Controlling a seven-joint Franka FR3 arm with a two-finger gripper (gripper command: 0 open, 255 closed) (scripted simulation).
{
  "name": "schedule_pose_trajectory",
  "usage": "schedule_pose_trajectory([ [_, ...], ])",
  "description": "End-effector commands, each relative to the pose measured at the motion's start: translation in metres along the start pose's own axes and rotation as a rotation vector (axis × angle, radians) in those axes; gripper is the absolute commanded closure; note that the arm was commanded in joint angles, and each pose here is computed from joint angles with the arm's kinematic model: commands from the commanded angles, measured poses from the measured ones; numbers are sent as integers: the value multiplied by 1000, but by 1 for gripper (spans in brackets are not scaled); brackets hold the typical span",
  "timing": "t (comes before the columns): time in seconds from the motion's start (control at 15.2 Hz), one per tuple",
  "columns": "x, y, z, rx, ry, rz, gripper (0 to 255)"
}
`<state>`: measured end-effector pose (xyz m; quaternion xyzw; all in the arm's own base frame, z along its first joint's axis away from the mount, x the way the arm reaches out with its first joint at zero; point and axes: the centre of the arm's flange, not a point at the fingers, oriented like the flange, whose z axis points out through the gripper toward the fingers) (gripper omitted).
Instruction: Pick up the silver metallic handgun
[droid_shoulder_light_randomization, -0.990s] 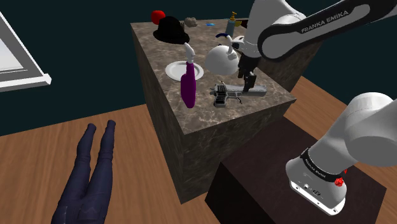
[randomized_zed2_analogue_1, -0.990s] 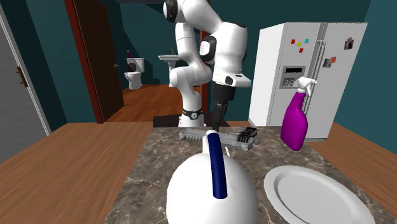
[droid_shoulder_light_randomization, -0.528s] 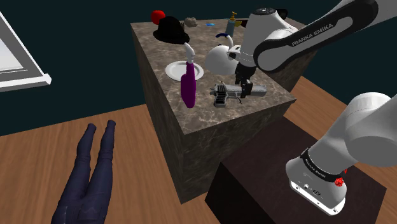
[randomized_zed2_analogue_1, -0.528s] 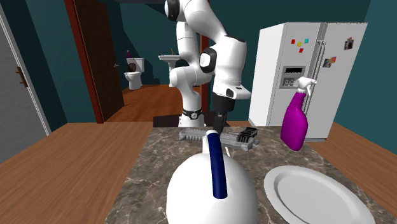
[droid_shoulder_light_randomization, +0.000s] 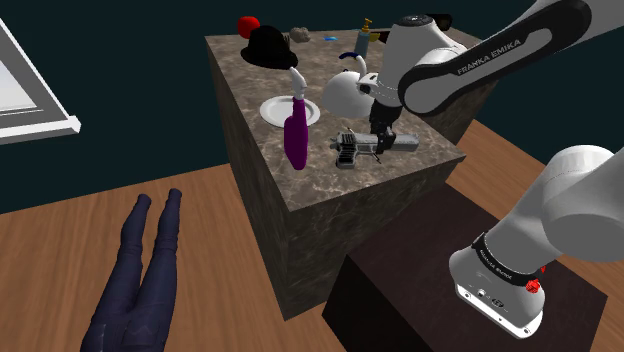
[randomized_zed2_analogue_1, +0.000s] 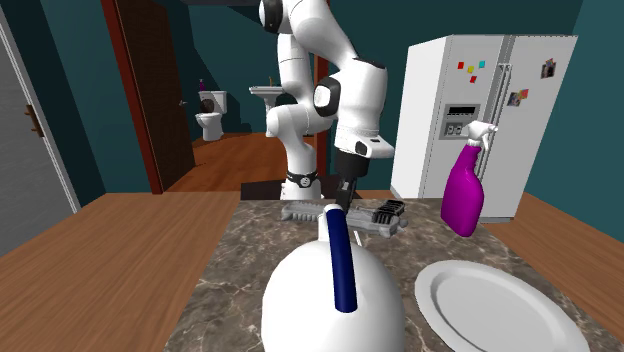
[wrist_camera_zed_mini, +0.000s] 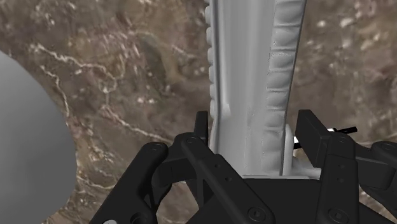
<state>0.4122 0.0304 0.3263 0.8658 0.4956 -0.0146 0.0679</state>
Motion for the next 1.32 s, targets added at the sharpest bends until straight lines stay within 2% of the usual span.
schedule_pose_trajectory([
  [0.0,0,0,0,0,0,0,255],
  [0.13,-1,0,0,0,0,0,255],
  [1.12,-8,8,-78,0,0,0,255],
  [1.25,-8,8,-79,0,0,0,255],
])
